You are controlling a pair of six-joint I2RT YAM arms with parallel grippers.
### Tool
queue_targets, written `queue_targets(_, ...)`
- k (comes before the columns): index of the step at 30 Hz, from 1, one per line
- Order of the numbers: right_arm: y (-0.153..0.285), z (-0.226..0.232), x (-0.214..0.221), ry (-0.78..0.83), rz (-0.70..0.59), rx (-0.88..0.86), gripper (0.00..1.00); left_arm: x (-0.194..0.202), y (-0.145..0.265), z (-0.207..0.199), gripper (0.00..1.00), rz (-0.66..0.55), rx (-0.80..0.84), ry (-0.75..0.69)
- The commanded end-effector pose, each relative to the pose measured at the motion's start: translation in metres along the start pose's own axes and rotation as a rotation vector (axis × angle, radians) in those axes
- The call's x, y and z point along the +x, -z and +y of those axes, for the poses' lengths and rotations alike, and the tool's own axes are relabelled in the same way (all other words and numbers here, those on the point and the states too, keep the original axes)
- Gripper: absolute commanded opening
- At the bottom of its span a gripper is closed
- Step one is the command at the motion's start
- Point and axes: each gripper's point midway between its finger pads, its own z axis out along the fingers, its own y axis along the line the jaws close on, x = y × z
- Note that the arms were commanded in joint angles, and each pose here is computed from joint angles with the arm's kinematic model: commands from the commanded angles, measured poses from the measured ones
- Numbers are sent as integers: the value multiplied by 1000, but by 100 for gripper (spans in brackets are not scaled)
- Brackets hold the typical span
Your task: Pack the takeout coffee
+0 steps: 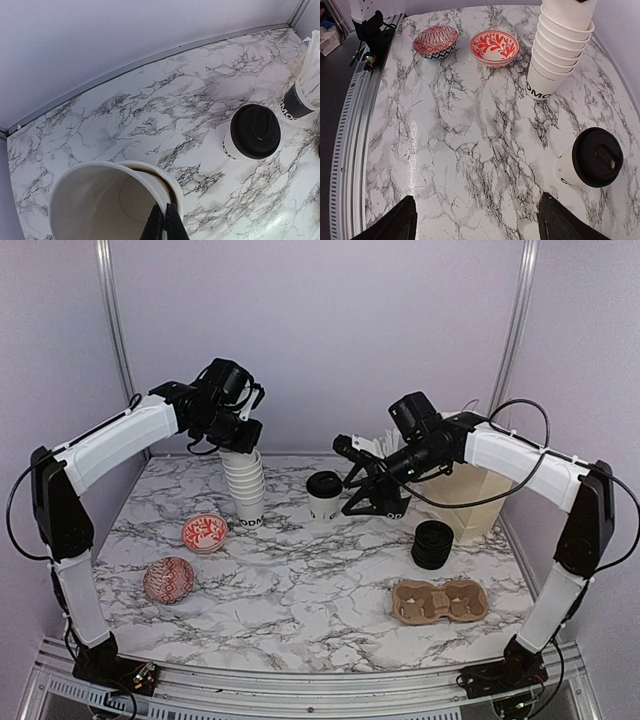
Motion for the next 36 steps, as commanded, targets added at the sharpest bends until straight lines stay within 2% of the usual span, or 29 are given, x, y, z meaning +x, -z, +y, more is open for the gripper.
queue_targets(1, -2, 0, -6, 21, -10, -11, 81, -12, 2, 4, 0, -19, -15, -19)
queue_targets(9, 5, 4, -12, 30, -21, -11, 80, -21, 33, 10, 0, -58, -49, -18)
queue_targets(15, 10, 4, -11, 42, -3, 17, 80, -48, 107, 9, 0, -205, -69, -28)
queue_targets(21, 16, 1, 1, 45, 46, 73, 80, -49, 160, -14, 0, -284, 19, -74)
queue_targets(29, 38, -9, 58, -47, 170, 164, 79, 7, 180, -100, 0, -220, 302, -214)
queue_targets(32, 52, -16, 90, -87, 219, 219, 79, 37, 165, -130, 0, -169, 370, -215)
queue_targets(36, 73, -32, 125, -191, 249, 294, 76, 78, 134, -173, 0, -77, 425, -283)
